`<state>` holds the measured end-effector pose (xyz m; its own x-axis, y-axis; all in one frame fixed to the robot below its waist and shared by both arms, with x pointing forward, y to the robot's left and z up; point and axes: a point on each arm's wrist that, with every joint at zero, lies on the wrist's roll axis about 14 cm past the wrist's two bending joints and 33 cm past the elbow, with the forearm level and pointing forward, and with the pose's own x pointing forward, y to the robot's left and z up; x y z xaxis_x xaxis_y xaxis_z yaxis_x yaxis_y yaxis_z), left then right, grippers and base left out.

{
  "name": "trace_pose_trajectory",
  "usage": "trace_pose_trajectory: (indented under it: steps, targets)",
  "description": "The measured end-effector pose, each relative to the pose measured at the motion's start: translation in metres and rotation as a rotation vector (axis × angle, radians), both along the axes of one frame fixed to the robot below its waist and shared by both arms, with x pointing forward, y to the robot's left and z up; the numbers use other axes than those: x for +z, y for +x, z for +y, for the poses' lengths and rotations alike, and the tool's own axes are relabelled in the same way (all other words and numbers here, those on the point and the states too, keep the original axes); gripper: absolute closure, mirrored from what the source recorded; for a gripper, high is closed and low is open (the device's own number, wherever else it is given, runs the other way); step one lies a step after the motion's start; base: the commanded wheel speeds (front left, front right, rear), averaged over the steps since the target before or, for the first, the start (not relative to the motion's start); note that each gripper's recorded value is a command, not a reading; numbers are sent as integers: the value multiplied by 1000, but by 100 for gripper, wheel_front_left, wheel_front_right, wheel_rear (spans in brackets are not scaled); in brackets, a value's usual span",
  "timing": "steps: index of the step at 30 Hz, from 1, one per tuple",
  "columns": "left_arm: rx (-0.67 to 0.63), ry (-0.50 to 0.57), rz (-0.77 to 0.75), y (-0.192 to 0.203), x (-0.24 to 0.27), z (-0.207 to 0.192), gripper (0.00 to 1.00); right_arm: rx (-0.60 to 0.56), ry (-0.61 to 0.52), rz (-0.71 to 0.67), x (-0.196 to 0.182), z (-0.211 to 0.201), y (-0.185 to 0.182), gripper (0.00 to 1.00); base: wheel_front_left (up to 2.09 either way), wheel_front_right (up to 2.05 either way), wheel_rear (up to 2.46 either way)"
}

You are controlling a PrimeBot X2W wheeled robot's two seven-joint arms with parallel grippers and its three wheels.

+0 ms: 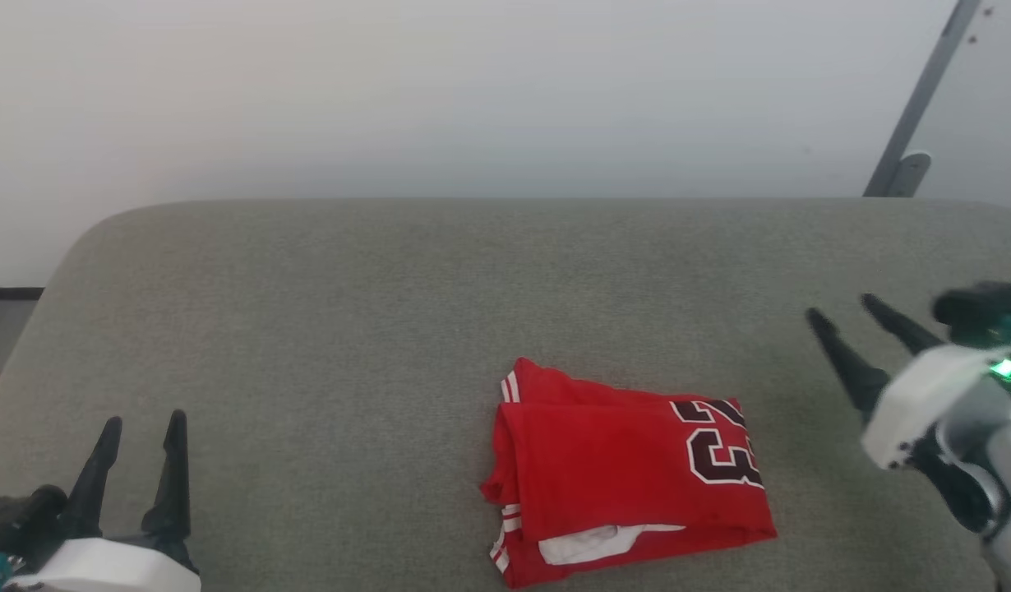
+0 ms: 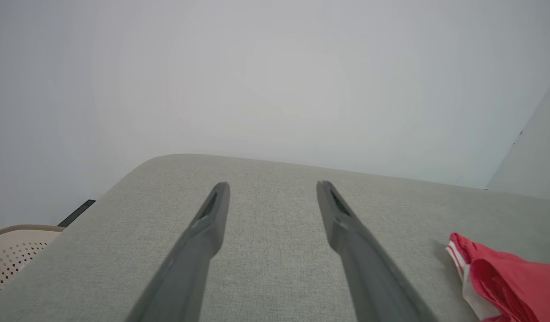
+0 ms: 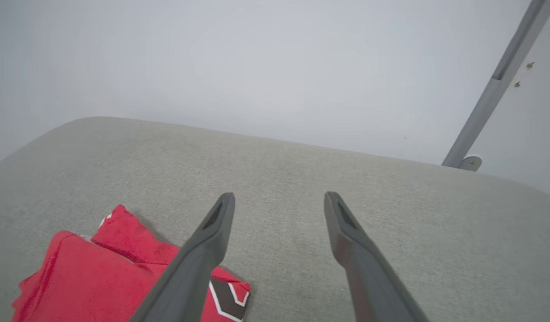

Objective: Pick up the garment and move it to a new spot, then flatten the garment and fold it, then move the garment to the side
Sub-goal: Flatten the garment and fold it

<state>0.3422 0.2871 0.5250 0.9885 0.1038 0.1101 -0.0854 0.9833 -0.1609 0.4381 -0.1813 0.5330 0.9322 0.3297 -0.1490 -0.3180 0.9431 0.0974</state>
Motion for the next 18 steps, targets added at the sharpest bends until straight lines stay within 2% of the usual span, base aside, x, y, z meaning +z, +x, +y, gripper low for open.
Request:
trace_pose_trajectory:
  steps: [9, 18]
  targets:
    - [-21, 4, 0, 5, 0, -6, 0, -185, 46, -91, -4, -64, -31, 0, 0, 0, 0]
    - [-27, 10, 0, 5, 0, -8, 0, -273, 75, -99, -20, -85, -58, 0, 0, 0, 0]
